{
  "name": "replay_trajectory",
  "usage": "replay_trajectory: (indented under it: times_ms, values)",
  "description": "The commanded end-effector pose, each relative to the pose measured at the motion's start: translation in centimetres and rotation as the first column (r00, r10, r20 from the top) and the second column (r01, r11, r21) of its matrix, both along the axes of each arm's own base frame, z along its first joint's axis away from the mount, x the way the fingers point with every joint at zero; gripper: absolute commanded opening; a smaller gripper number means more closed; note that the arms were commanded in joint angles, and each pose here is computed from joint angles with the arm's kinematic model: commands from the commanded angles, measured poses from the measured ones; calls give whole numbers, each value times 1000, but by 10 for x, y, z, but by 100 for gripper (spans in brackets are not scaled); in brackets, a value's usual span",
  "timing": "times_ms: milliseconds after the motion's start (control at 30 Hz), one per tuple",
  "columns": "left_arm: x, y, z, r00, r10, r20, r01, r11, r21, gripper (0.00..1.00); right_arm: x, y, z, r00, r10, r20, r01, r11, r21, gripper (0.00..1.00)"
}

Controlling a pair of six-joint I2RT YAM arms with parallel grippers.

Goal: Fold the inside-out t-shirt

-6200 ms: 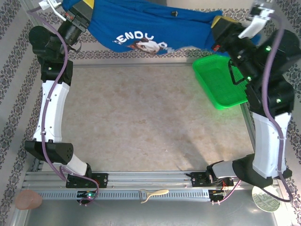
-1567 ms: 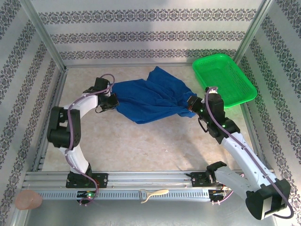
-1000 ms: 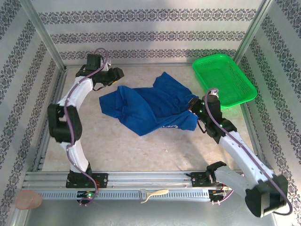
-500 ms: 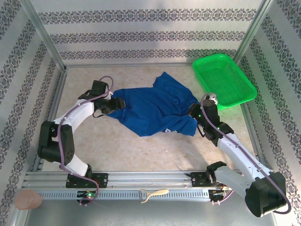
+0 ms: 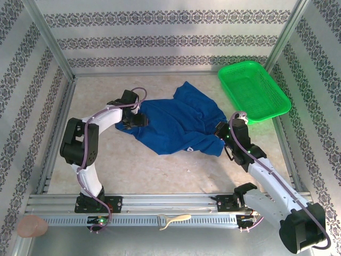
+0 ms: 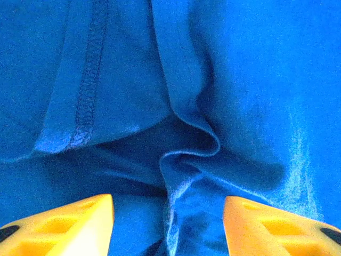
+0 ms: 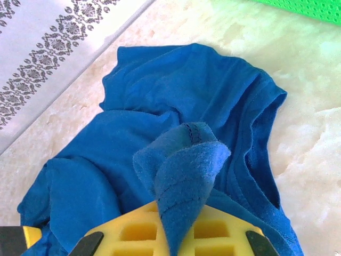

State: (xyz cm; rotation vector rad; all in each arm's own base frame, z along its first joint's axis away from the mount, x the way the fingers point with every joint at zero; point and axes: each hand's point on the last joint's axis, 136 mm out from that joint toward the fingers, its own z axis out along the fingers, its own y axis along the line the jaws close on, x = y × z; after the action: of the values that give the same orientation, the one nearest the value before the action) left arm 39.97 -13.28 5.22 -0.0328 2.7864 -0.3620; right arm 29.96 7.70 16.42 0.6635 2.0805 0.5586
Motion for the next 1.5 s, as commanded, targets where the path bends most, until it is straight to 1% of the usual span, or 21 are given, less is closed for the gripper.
replay_trajectory:
  times_ms: [0,167,400,500,567,600,700,733,767,800,867,933,1000,1067,1167,1233,1333,1400,1467]
  values:
    - [3,1,-1,1000,-27,-10,27,999,26,53,-3,-7,-3,999,-34,-3,34,999,3,0]
    - [3,-4,-9,999,-31,-32,32,999,10,49,-5,-8,-4,999,-36,-4,36,999,7,0]
    - [-1,-8,-18,998,-28,-47,27,999,-24,38,-8,-9,-5,999,-38,-3,38,999,9,0]
    - [1,-10,-17,999,-30,-34,29,999,-36,24,-12,-11,-5,999,-40,-4,40,999,7,0]
    - [4,-11,-10,1000,-28,-12,28,998,-48,4,-15,-11,-6,999,-40,-7,40,999,9,0]
    - [5,-11,-2,1000,-26,4,26,998,-54,0,-18,-12,-7,999,-39,-10,39,999,10,0]
    - [4,-8,39,997,-4,81,12,995,-100,0,-29,-12,-9,999,-24,-23,25,999,20,0]
    - [-1,-6,58,994,6,107,8,992,-129,0,-35,-11,-13,999,-13,-36,14,1000,25,10]
    - [-9,-5,78,991,16,136,6,988,-158,0,-44,-12,-16,999,-7,-49,9,1000,30,23]
    - [-18,-2,93,986,24,162,5,984,-178,0,-51,-13,-19,998,-11,-60,13,999,36,33]
    - [-46,2,121,976,34,214,11,978,-209,0,-66,-16,-23,997,-15,-78,19,999,45,52]
    - [-77,11,136,968,61,242,-5,974,-224,0,-77,-21,-23,996,-29,-89,32,999,34,56]
    - [-104,23,137,960,106,258,-46,973,-227,0,-87,-26,-23,995,-47,-93,49,999,21,57]
    - [-129,38,128,951,168,259,-111,969,-222,0,-92,-31,-24,993,-60,-104,60,998,-4,57]
    - [-156,55,100,939,257,226,-209,954,-214,0,-92,-32,-31,988,-52,-144,45,998,-53,57]
    - [-169,62,78,931,312,190,-271,939,-212,0,-89,-30,-37,982,-29,-184,10,995,-101,57]
    - [-182,66,50,923,359,137,-325,920,-218,0,-82,-33,-48,965,-13,-263,-46,975,-217,59]
    - [-185,65,40,924,365,113,-335,917,-218,0,-76,-40,-52,954,-35,-298,-54,957,-286,64]
    - [-187,65,34,927,362,94,-338,918,-207,0,-67,-46,-52,950,-54,-308,-51,946,-321,67]
